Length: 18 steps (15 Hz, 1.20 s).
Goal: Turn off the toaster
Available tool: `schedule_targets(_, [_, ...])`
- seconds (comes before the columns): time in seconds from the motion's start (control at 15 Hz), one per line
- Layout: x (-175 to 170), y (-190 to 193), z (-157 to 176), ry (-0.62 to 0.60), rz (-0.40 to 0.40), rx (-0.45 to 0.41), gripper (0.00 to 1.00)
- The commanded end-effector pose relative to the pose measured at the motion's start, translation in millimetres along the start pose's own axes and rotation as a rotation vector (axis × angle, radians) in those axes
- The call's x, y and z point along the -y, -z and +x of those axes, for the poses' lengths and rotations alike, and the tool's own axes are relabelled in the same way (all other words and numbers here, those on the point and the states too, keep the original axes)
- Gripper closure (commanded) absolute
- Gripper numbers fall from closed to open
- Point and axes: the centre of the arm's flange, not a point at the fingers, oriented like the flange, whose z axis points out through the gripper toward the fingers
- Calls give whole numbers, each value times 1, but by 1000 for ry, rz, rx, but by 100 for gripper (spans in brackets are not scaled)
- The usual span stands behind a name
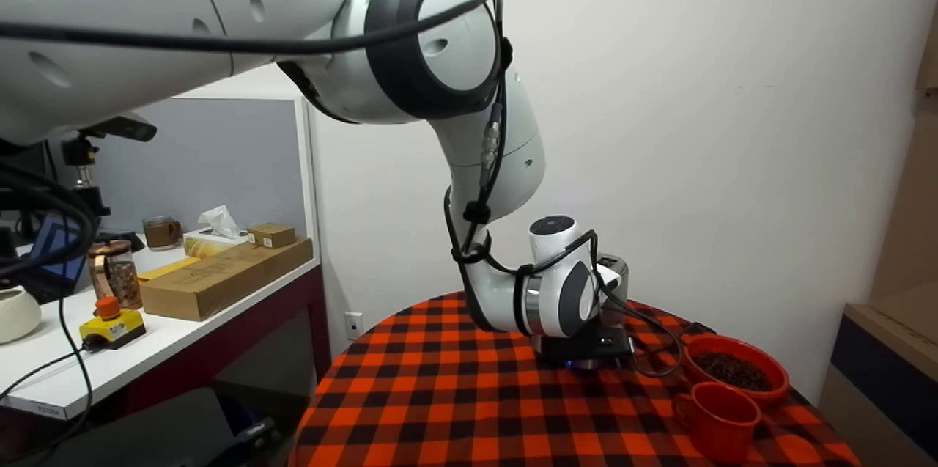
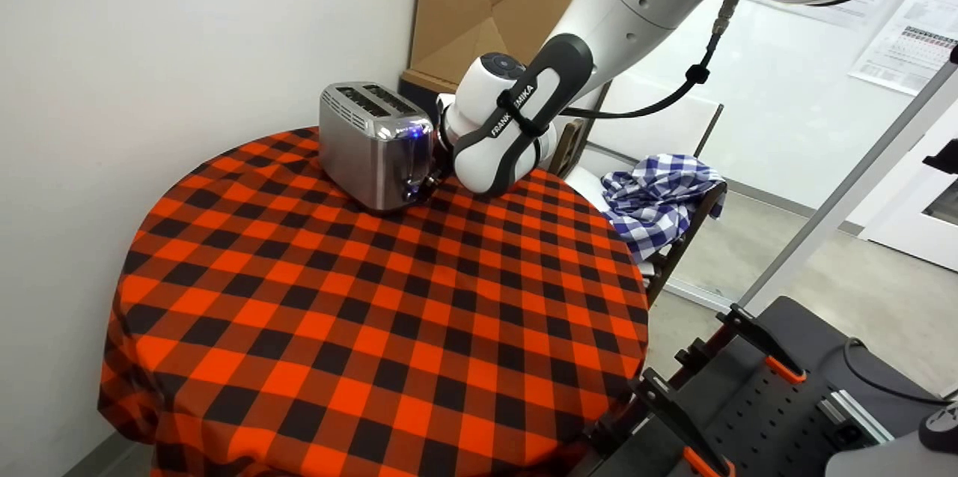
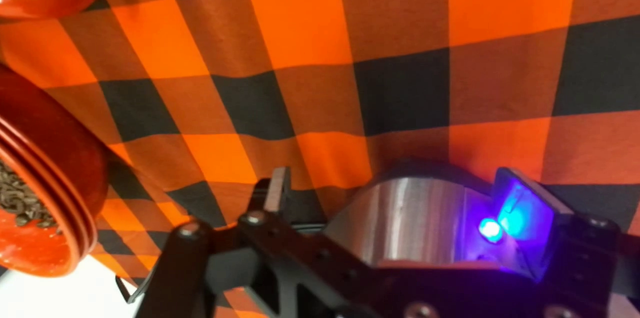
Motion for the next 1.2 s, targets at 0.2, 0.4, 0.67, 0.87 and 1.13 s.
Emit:
schedule_targets(0.2, [-5, 6, 7, 0, -27, -60, 0])
schedule_targets(0.4, [-7, 14, 5, 4, -38, -91, 0])
schedule_targets(0.67, [-8, 18, 5, 7, -54, -122, 0])
schedule_targets(0.87, [-7, 19, 5, 62, 24, -72, 0])
schedule_targets(1.13, [0, 31, 6, 146, 205, 34, 0])
